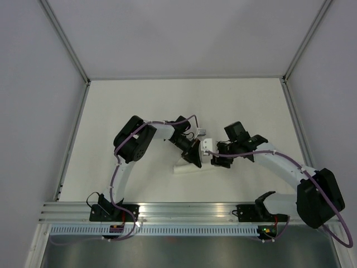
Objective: Fold the napkin, place the utensils inside, and roll it up
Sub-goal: Roll the napkin at the center of the board.
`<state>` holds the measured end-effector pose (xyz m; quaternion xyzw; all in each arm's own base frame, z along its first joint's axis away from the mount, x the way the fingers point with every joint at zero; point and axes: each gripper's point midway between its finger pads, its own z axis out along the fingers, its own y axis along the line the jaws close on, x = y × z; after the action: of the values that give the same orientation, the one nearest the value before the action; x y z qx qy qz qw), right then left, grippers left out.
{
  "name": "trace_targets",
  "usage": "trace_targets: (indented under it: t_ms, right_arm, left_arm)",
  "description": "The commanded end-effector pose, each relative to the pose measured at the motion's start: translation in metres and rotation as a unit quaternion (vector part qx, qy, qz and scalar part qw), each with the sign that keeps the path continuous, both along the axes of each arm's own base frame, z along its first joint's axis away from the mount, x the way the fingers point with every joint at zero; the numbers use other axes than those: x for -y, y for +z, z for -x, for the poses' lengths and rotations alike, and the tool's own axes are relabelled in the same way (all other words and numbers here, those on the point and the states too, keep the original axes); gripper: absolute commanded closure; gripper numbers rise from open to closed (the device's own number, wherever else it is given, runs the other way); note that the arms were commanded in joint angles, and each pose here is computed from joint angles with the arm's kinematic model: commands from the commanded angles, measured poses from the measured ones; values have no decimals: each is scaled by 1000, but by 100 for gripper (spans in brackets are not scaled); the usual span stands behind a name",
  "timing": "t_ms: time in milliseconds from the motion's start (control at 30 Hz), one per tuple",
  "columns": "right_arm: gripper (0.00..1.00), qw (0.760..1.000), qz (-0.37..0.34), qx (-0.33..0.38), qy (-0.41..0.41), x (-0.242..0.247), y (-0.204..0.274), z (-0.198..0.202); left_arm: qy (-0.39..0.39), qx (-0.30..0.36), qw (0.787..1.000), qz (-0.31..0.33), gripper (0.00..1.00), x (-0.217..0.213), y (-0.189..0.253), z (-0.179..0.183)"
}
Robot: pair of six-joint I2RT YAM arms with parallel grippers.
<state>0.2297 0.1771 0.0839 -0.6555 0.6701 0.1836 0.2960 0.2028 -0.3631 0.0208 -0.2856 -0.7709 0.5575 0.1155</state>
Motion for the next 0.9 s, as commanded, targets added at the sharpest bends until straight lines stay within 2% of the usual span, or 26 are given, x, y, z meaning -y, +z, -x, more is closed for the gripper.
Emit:
trace_targets:
  t_ms: [0, 167, 467, 867]
  right_arm:
    - [40, 998, 20, 60, 28, -11, -9, 4]
    - [39, 996, 33, 64, 50, -24, -31, 26]
    - [37, 986, 24, 163, 31, -51, -30, 14]
    - [44, 984, 51, 159, 60, -54, -61, 27]
  left_arm:
    - [28, -54, 997, -56, 98, -7, -13, -3]
    - [31, -57, 996, -67, 98, -8, -21, -4]
    - [32, -62, 995, -73, 98, -9, -27, -3]
    - [30, -74, 995, -60, 98, -10, -23, -2]
